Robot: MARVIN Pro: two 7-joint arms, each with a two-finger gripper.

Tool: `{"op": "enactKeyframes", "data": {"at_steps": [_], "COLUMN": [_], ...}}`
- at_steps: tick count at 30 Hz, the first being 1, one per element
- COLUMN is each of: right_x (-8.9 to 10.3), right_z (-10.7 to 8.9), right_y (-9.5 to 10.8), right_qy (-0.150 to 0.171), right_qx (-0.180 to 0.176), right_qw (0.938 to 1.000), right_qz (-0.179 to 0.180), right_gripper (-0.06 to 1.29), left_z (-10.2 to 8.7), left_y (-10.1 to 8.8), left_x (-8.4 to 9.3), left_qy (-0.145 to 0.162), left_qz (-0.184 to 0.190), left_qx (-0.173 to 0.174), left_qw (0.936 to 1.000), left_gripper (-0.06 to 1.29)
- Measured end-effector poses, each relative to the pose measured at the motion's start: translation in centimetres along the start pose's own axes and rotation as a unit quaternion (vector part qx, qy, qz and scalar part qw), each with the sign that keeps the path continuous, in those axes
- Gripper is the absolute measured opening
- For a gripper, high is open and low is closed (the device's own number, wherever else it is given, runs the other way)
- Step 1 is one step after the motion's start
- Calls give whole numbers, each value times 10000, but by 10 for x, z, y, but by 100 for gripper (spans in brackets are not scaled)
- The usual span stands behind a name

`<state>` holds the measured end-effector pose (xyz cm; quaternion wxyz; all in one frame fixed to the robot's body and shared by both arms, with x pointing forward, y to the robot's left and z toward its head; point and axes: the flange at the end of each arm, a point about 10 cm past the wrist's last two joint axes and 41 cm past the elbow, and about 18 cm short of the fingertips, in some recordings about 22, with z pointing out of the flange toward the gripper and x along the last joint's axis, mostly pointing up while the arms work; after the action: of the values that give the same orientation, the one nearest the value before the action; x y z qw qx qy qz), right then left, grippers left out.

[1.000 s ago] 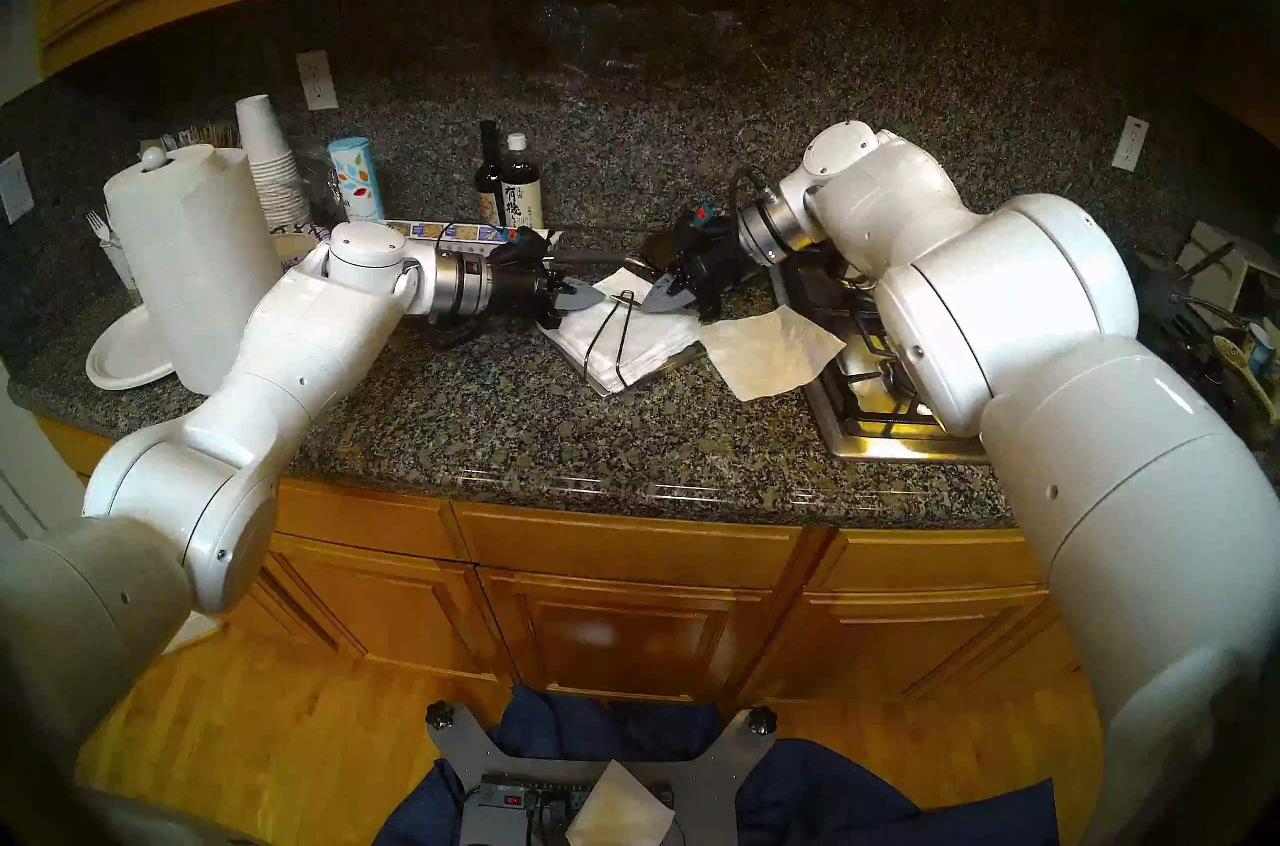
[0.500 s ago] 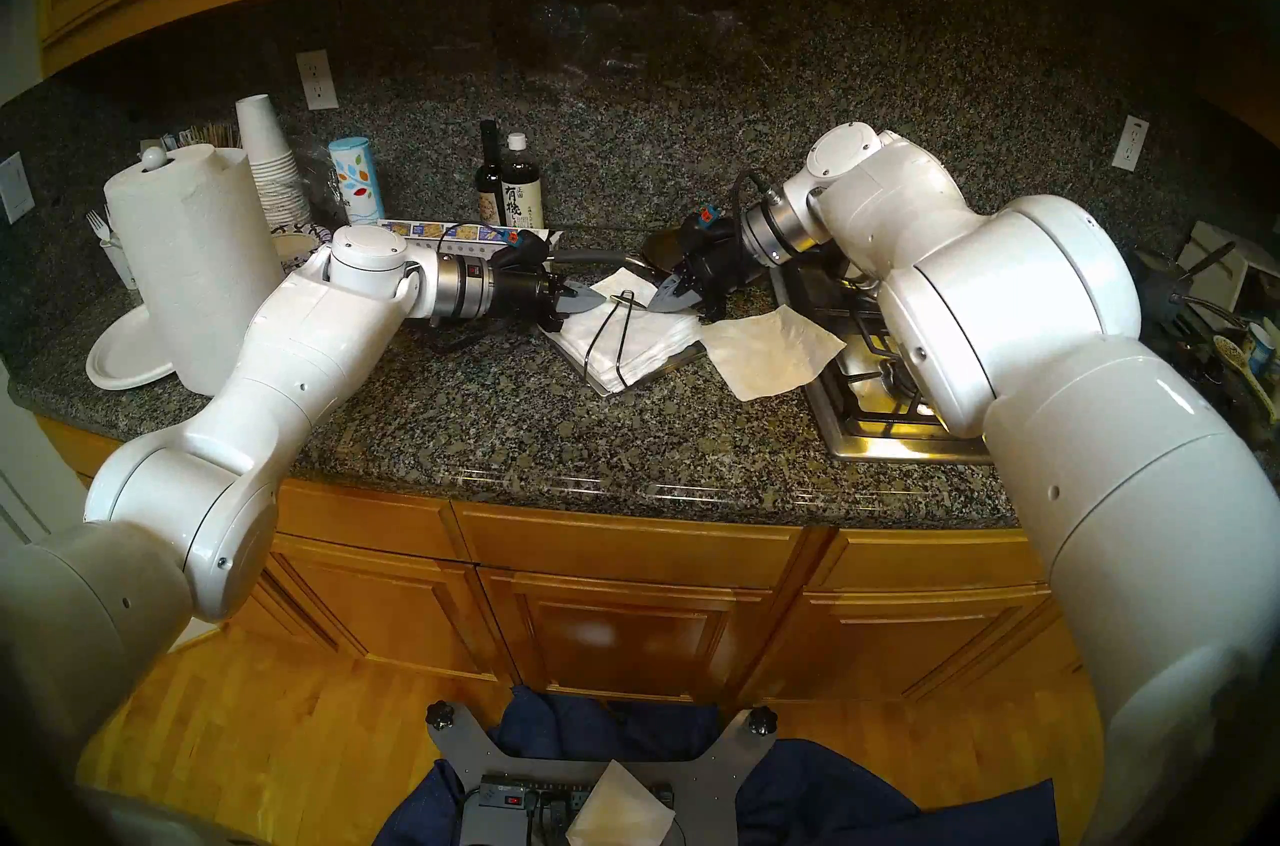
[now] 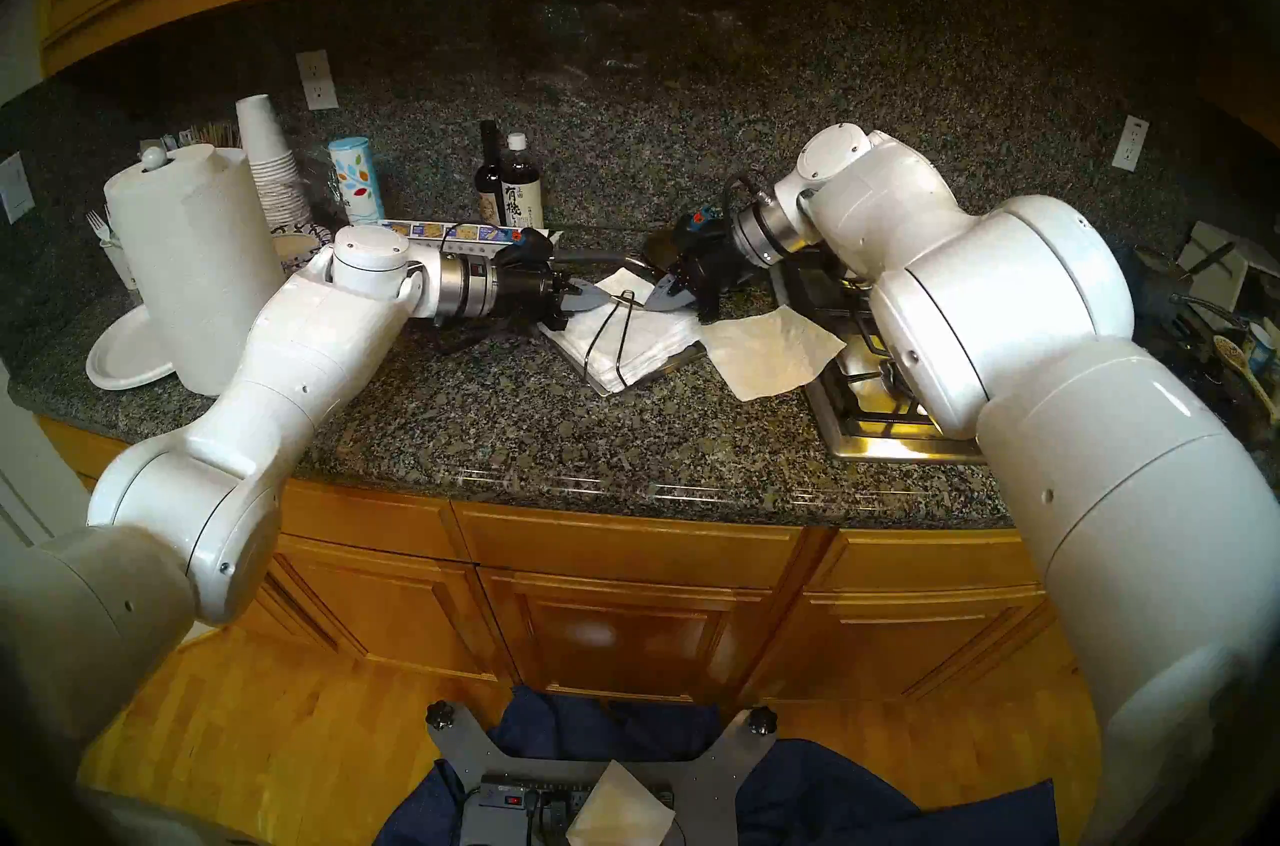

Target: Take napkin out of napkin holder

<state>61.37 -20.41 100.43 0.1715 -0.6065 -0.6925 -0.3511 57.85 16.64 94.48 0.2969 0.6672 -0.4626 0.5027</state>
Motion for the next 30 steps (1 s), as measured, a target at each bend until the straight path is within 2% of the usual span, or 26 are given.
{"op": "enactKeyframes", "data": {"at_steps": [17, 30], "right_x": [3, 11], "right_z": [6, 10], "right_y": [0, 2], "right_qy": [-9, 117], "right_qx": [-18, -55], "right_qw": [10000, 9998], "right_qz": [-1, -166], "right_gripper": [-3, -3], "left_z": [-6, -6], "left_y": [1, 4], "left_x": [4, 7], "left_qy": [99, 161], "left_qz": [-192, -291], "left_qx": [-108, -217], "left_qw": [9997, 9992], "left_gripper": [-2, -2]}}
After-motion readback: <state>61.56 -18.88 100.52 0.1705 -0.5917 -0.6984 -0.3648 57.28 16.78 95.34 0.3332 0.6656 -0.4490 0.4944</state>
